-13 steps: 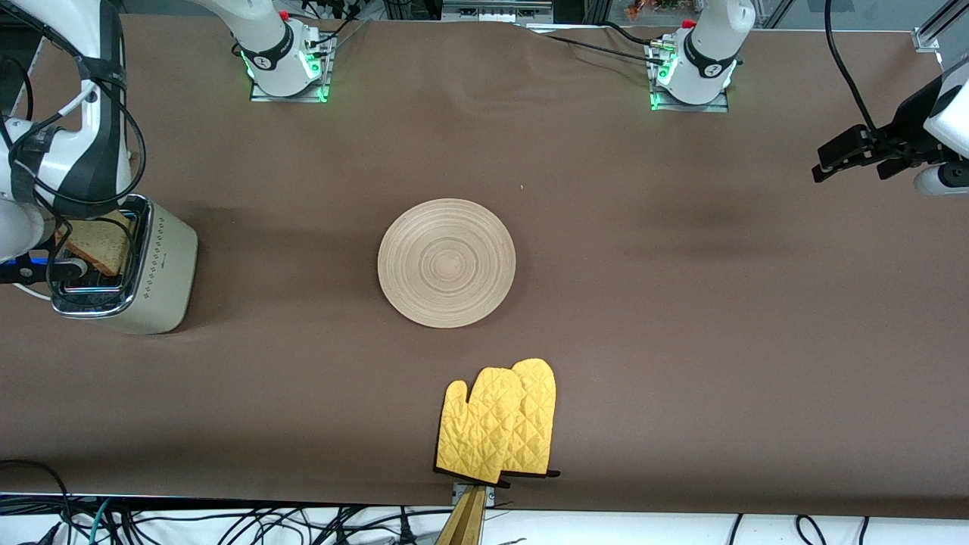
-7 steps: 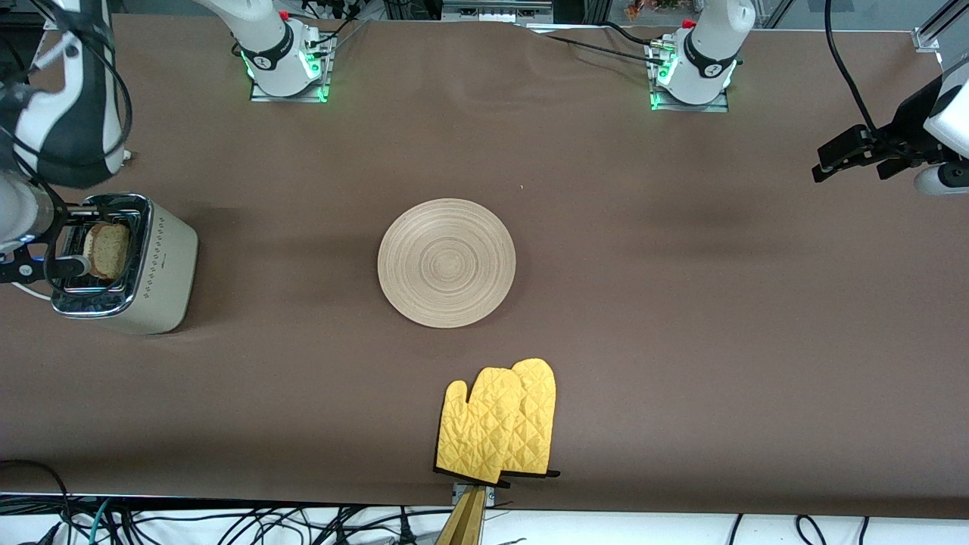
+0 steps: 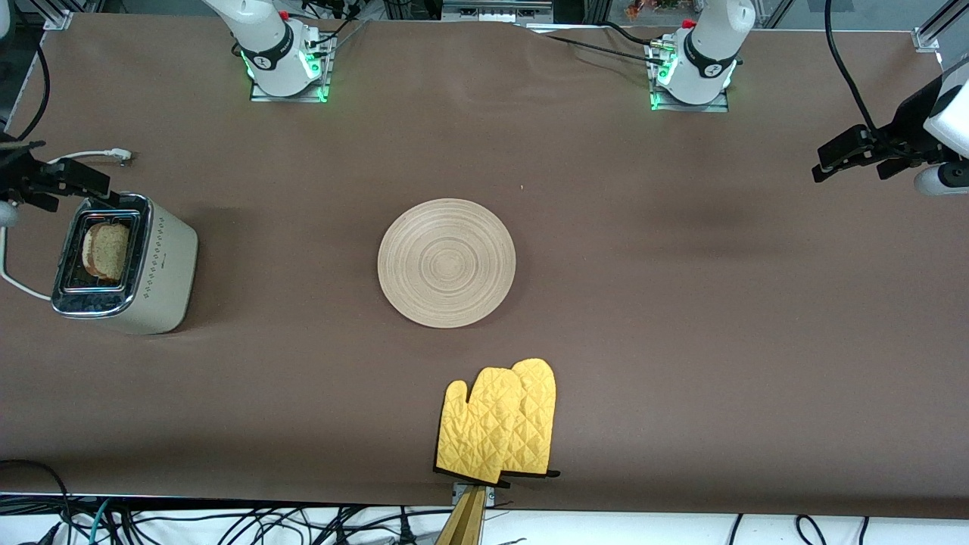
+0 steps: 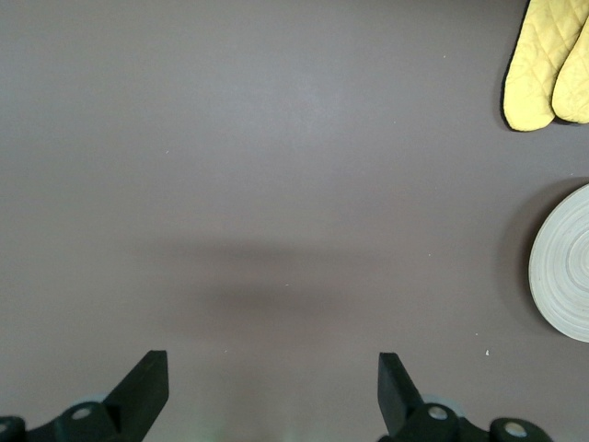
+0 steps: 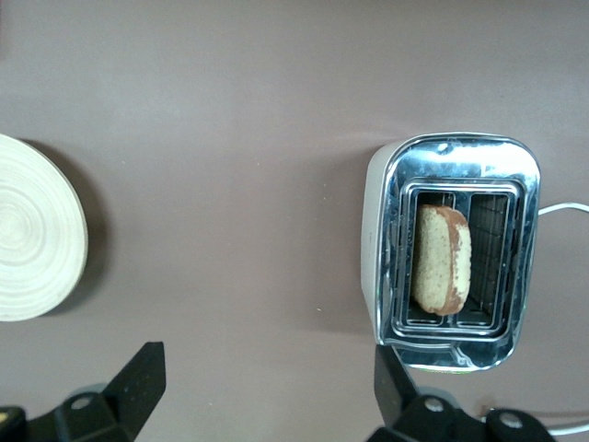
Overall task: Move plate and put bread in toaster
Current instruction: 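Open the right gripper and raise it away from the toaster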
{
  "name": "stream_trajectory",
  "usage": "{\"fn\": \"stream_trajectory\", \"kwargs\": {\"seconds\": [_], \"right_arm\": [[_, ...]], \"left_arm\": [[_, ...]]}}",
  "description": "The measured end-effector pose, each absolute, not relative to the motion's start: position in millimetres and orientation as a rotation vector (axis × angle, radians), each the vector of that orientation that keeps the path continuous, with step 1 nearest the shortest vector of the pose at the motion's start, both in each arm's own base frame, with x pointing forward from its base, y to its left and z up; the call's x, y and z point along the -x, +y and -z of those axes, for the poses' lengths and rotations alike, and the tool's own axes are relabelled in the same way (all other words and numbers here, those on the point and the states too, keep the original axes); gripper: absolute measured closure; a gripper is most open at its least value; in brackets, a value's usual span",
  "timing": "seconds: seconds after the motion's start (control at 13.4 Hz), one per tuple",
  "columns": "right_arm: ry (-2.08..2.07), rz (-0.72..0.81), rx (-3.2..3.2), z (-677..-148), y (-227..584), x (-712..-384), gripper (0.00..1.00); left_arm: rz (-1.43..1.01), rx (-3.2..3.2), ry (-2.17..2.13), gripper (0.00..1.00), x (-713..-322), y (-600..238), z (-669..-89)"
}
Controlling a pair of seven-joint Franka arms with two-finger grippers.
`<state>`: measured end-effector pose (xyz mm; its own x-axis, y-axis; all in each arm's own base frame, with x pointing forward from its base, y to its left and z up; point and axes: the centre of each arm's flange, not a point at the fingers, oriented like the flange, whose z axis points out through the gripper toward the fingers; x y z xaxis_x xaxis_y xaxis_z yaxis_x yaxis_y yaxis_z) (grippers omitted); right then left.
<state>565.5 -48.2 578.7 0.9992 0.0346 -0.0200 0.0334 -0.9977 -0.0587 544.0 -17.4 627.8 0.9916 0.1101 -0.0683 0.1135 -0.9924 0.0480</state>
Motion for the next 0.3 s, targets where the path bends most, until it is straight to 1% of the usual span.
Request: {"fn": "stream_trajectory", "kwargs": {"seconds": [0.3], "right_arm": [[-0.041, 0.03, 3.106, -596, -45, -550, 0.0]], "left_arm": [[0.101, -3.083, 0.173, 0.0, -544, -17, -628]]}}
